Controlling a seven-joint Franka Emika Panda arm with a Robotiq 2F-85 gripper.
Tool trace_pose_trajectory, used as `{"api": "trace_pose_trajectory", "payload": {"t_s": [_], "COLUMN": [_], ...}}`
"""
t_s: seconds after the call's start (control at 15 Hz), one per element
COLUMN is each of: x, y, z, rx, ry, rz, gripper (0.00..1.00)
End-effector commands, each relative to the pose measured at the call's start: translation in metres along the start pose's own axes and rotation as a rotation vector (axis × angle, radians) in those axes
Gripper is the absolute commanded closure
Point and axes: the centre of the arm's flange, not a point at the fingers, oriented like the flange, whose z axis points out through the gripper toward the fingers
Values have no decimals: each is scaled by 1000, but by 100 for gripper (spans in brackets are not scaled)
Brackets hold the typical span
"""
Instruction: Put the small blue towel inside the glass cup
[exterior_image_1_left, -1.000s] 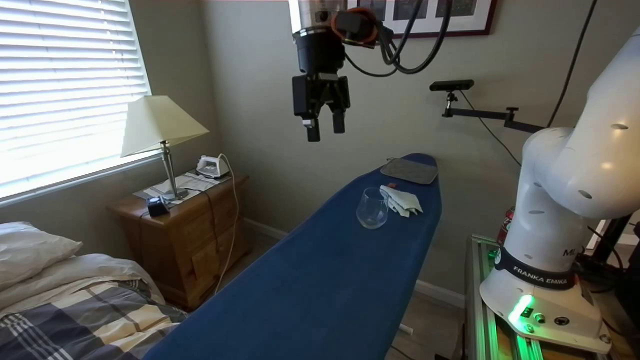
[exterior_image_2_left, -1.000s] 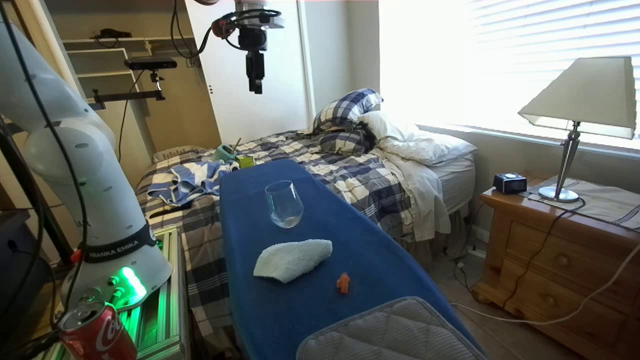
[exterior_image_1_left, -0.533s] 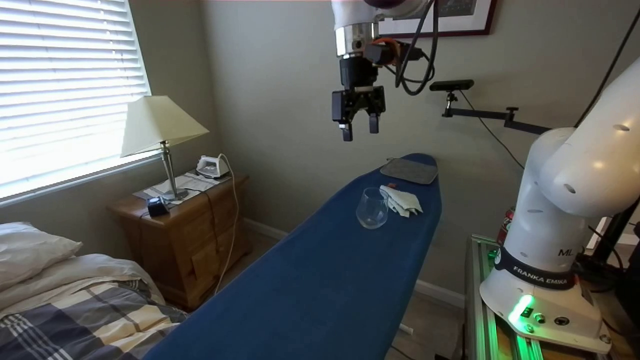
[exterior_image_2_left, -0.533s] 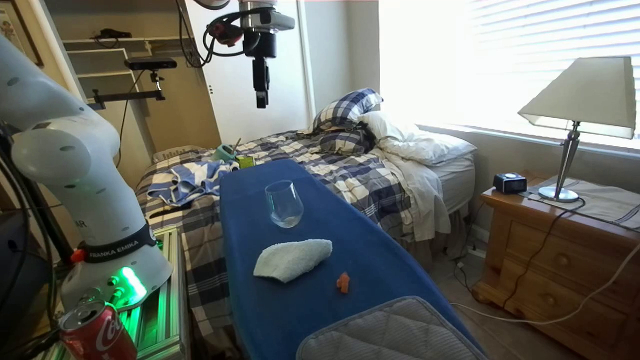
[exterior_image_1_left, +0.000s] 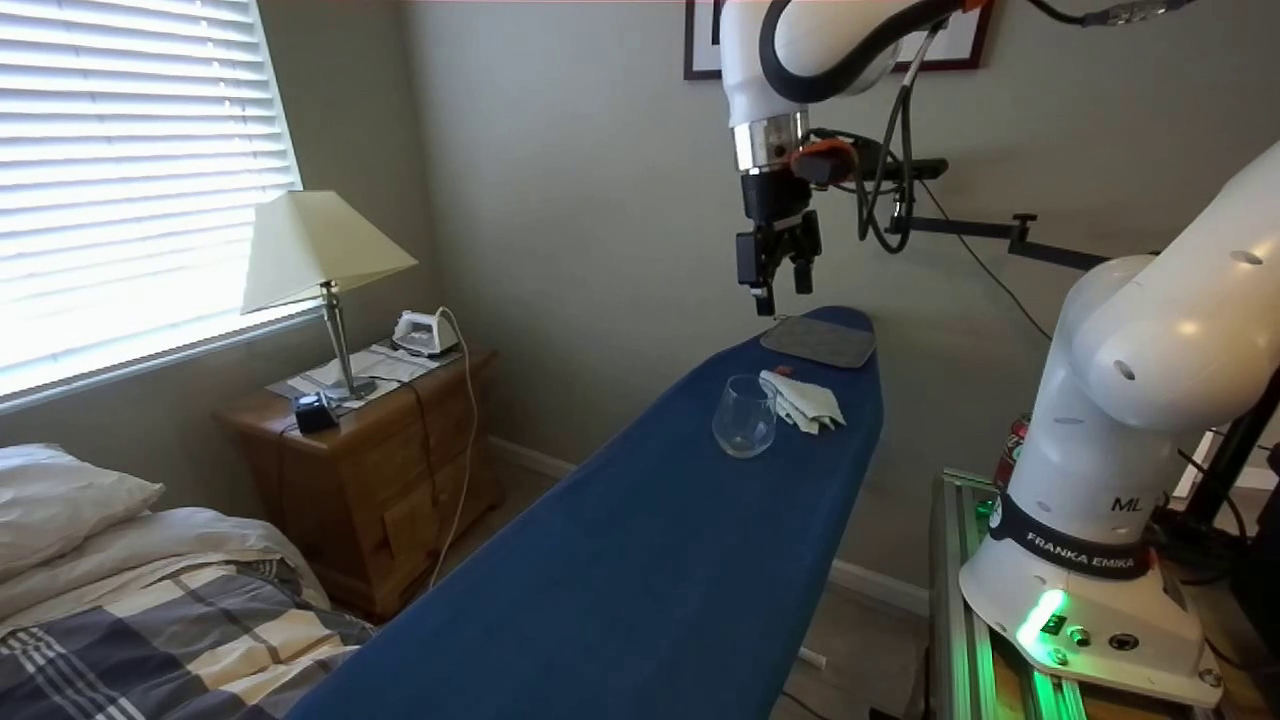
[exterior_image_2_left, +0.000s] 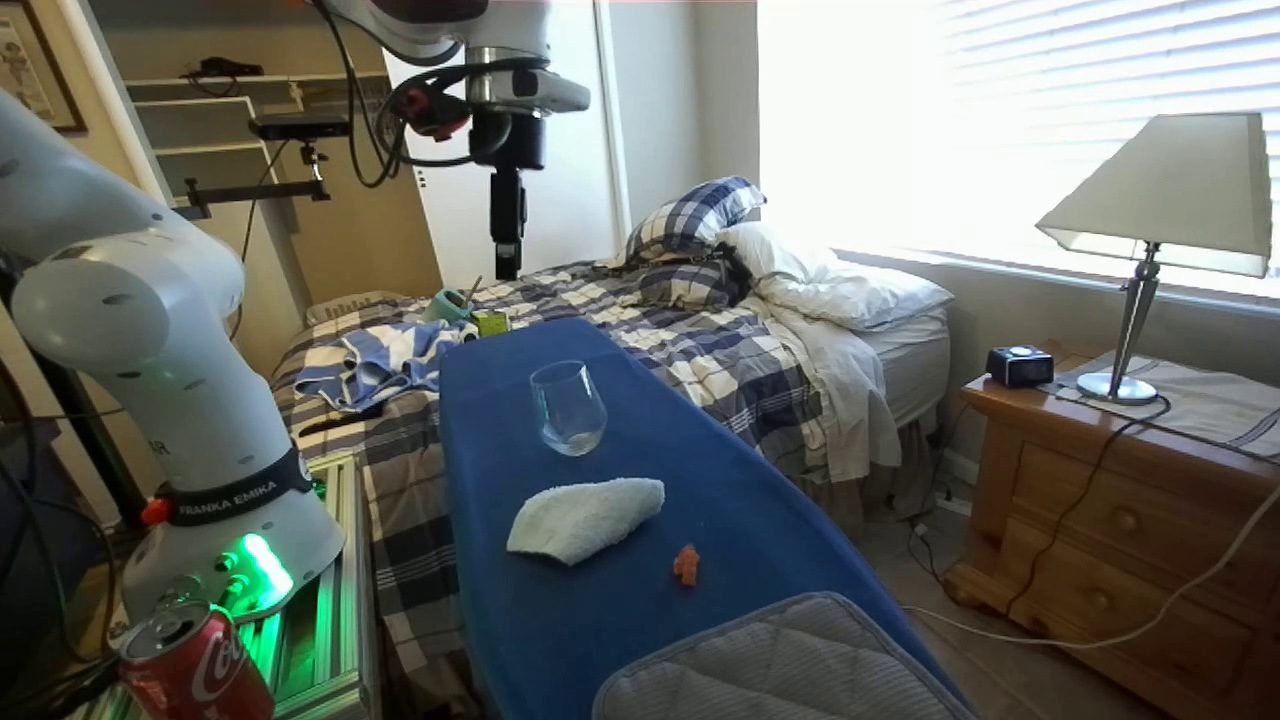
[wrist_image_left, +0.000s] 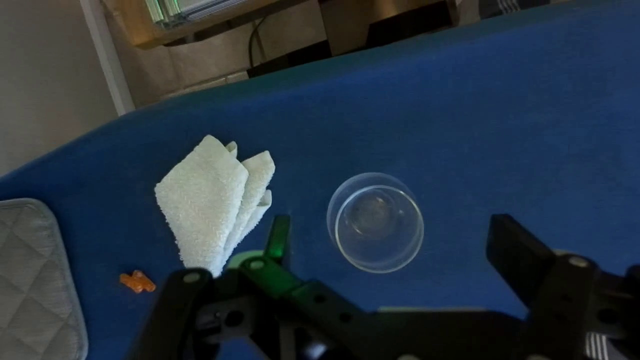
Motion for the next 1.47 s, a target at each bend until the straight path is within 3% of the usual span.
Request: {"api": "trace_pose_trajectory", "payload": {"t_s": [0.0,0.13,0.47,0.87,1.07,1.4], "x": [-1,-2,6,10,18,37], "y": [1,0,76,145,151,141], "z": [2,2,37,81,111,150], "rx": [0,0,42,63,59,66], "ry": [-2,1,0,127,173,178], "rz": [-1,-3,234,352,366,364], "gripper": [0,0,0,0,0,0]}}
